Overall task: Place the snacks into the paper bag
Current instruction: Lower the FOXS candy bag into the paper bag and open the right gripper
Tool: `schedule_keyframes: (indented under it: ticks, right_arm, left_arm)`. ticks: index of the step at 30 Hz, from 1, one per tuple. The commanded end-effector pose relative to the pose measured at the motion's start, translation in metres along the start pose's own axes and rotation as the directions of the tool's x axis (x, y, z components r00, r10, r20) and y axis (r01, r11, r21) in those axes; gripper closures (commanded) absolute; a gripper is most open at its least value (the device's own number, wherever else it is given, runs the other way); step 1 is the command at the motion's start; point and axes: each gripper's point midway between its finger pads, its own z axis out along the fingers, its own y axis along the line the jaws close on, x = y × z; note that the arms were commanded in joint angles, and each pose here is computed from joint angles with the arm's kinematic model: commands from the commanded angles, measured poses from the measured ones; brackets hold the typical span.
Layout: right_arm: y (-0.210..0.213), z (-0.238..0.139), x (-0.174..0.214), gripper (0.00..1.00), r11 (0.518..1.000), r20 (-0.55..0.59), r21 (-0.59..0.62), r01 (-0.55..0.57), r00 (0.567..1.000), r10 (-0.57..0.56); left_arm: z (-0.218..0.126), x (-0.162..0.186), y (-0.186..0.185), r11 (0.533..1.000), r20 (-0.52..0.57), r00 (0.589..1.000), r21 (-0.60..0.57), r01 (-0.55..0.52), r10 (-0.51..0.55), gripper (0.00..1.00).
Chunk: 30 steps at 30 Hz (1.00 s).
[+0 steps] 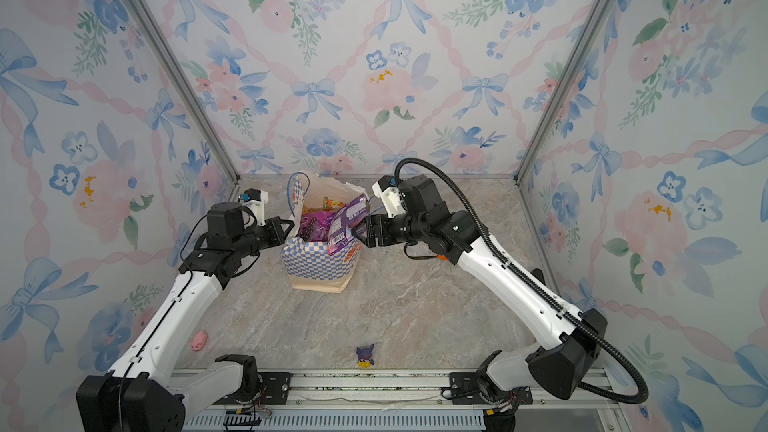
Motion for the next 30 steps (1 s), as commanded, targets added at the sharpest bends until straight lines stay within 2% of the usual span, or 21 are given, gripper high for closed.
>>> schedule_keyframes:
  ticks: [1,8,11,12,16,20,25,30]
  right_arm:
    - [0.006,0.009,-0.013,0.21,1.0,0.028,-0.008,-0.014,1.0,0.014]
    - [0.003,0.024,-0.024,0.3,0.999,0.028,0.003,-0.038,0.999,0.038]
    - [0.002,0.03,-0.026,0.36,0.999,0.023,0.006,-0.044,0.999,0.043]
    - [0.002,0.031,-0.027,0.42,0.999,0.022,0.007,-0.047,0.999,0.046]
    - [0.005,0.036,-0.031,0.79,0.998,0.02,-0.013,-0.054,0.998,0.054]
    - [0.008,0.037,-0.036,0.99,0.998,0.027,-0.025,-0.054,0.998,0.055]
    - [0.017,0.036,-0.043,1.0,0.997,0.042,-0.063,-0.048,0.998,0.051]
    - [0.042,0.027,-0.066,1.0,0.987,0.125,-0.156,0.029,0.992,-0.009]
  left_arm:
    - [-0.004,-0.004,-0.001,1.0,0.006,1.0,-0.001,-0.015,0.015,1.0]
    - [-0.005,-0.005,-0.002,1.0,0.009,1.0,0.001,-0.019,0.019,1.0]
    - [-0.005,-0.004,-0.002,1.0,0.008,1.0,0.0,-0.019,0.019,1.0]
    - [-0.006,-0.004,-0.002,1.0,0.011,1.0,0.001,-0.02,0.02,1.0]
    - [-0.006,-0.005,-0.002,1.0,0.013,1.0,0.001,-0.022,0.022,1.0]
    - [-0.005,-0.004,-0.002,1.0,0.01,1.0,-0.001,-0.022,0.022,1.0]
    - [-0.006,-0.004,-0.001,1.0,0.011,1.0,-0.002,-0.025,0.025,1.0]
    - [-0.006,-0.004,-0.001,1.0,0.013,1.0,-0.001,-0.025,0.025,1.0]
